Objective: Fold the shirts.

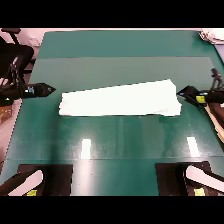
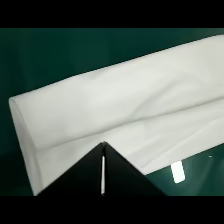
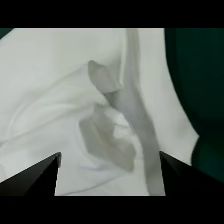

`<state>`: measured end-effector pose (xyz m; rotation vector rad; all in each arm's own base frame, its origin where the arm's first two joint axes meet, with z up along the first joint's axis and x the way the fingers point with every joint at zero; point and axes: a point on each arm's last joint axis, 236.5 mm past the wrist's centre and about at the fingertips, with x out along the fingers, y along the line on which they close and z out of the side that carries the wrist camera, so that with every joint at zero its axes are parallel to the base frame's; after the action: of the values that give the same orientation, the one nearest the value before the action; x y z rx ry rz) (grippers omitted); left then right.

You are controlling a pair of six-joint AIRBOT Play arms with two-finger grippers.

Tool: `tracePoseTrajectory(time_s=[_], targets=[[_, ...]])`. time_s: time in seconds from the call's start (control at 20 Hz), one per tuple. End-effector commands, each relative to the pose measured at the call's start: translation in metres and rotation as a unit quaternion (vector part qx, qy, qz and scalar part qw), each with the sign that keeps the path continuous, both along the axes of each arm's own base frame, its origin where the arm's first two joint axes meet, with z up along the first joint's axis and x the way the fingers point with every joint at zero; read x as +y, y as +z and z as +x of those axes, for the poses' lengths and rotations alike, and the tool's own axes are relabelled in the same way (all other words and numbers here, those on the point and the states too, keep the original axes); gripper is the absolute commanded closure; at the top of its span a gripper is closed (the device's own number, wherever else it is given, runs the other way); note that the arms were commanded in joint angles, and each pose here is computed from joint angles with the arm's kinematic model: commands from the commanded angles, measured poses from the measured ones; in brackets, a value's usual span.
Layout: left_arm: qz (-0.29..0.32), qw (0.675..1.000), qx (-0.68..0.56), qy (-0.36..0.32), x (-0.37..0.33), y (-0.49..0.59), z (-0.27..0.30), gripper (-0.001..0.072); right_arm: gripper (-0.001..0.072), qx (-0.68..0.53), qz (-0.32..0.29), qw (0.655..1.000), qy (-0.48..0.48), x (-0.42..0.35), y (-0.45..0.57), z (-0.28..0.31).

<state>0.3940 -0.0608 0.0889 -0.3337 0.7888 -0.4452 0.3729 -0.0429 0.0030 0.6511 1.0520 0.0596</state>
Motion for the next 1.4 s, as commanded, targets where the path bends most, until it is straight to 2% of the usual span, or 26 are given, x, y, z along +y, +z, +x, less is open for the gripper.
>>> tracePoseTrajectory(time_s=[0.0, 0.15, 0.3, 0.45, 0.7, 0.9, 1.05, 1.35], targets=[[-0.018, 0.998, 0.007, -0.057, -0.044, 0.026, -0.011, 0.0687, 0.0014, -0.024, -0.020, 0.999, -0.017, -0.032, 0.027, -0.018], [0.016, 0.994, 0.019, -0.104, -0.104, 0.013, -0.024, 0.0687, 0.0016, 0.008, -0.036, 0.999, -0.012, -0.054, 0.013, -0.039], [0.011, 0.990, 0.061, -0.124, -0.155, -0.019, -0.031, 0.0687, 0.0016, 0.040, -0.015, 0.999, 0.021, -0.049, -0.009, -0.048], [0.004, 0.981, 0.141, -0.133, -0.194, -0.076, -0.039, 0.0688, 0.0016, 0.050, -0.012, 0.997, 0.060, -0.039, -0.023, -0.045], [0.004, 0.974, 0.162, -0.161, -0.256, -0.115, -0.042, 0.0687, 0.0016, 0.055, -0.009, 0.985, 0.163, -0.025, -0.021, -0.016], [0.001, 0.969, 0.213, -0.124, -0.265, -0.146, -0.039, 0.0688, 0.0016, 0.059, 0.002, 0.975, 0.214, -0.025, -0.029, 0.005], [0.020, 0.972, 0.215, -0.096, -0.254, -0.155, -0.032, 0.0687, 0.0016, 0.065, 0.006, 0.974, 0.216, -0.034, -0.045, 0.021], [0.014, 0.976, 0.196, -0.097, -0.260, -0.140, -0.021, 0.0686, 0.0016, 0.052, 0.035, 0.969, 0.238, -0.036, -0.081, 0.046]])
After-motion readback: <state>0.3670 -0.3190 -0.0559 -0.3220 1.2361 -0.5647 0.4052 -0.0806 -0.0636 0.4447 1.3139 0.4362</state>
